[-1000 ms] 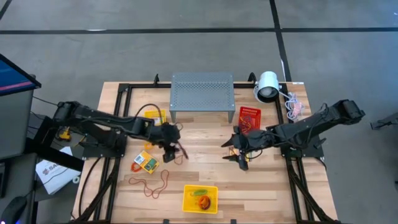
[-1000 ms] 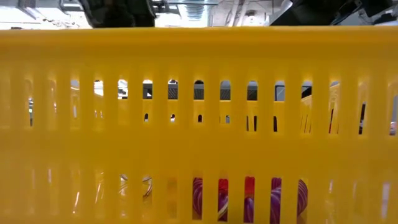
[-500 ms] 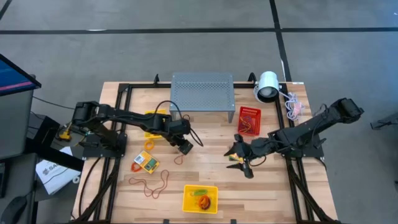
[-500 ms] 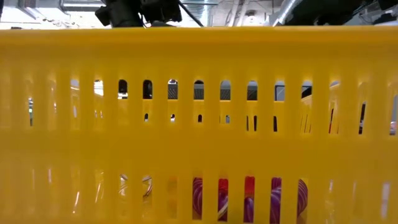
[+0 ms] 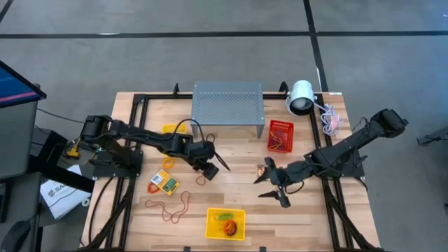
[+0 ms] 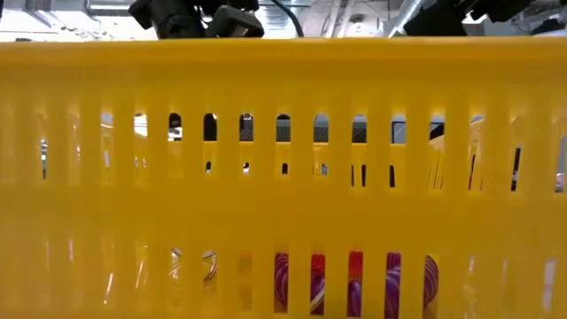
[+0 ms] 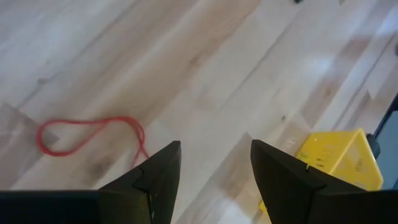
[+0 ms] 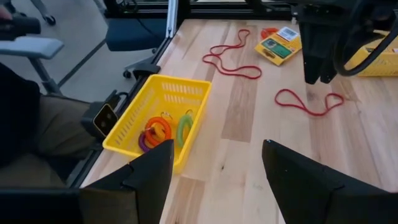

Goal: Pick & Place Office Desk Supplies
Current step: Put the red rubber band into the red bin

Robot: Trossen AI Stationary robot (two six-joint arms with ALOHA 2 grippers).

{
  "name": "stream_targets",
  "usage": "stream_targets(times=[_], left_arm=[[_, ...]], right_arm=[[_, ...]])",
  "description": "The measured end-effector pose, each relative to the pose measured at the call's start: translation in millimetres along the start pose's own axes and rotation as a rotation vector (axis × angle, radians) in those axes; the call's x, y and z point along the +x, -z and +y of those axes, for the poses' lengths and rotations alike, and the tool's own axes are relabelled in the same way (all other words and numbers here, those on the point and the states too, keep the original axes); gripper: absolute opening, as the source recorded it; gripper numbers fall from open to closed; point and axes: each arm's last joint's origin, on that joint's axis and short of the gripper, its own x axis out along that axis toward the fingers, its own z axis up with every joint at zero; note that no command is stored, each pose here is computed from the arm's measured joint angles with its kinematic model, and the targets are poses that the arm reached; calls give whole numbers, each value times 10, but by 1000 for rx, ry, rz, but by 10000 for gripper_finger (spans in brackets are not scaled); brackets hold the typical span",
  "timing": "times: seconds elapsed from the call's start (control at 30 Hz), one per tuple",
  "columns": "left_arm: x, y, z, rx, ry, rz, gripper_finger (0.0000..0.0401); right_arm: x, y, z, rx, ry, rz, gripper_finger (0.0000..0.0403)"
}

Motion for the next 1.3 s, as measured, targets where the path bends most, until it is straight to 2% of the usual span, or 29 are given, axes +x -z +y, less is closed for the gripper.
stream_targets(times=[0.1,0.17,0.37,0.47,0.6,0.7,0.8,0.87,0.97,1.07,1.2,1.3], left_arm=[[3,21,-29,-6,12,-1,190],[-17,-9,-78,27,63,-35,190],[-114,-154,-379,180,338,-263,190],[-179,-211,-485,301,432,-372,190],[-302,-352,-557,349,541,-533,190],[-608,-358,-633,504,622,-677,190],[-1110,-245,-698,647,668,-839,190],[-1448,-146,-683,688,646,-955,190],[-1968,18,-625,712,536,-1124,190],[-2476,173,-599,762,407,-1208,190],[-2877,253,-650,774,207,-1160,190],[-2943,187,-706,707,14,-1059,190]], right_arm=[[-2,7,18,-18,-5,4,240],[-4,10,26,-24,-8,5,240],[-4,23,29,2,-9,19,240],[-5,33,28,34,-8,29,240],[-11,47,66,55,-20,38,240],[-17,55,105,47,-34,40,240],[-22,57,133,42,-44,38,240],[-23,60,136,41,-45,41,240],[-22,59,131,38,-43,41,240],[-17,54,106,33,-34,39,240],[-24,40,70,39,-22,33,240],[-23,30,42,44,-12,29,240]])
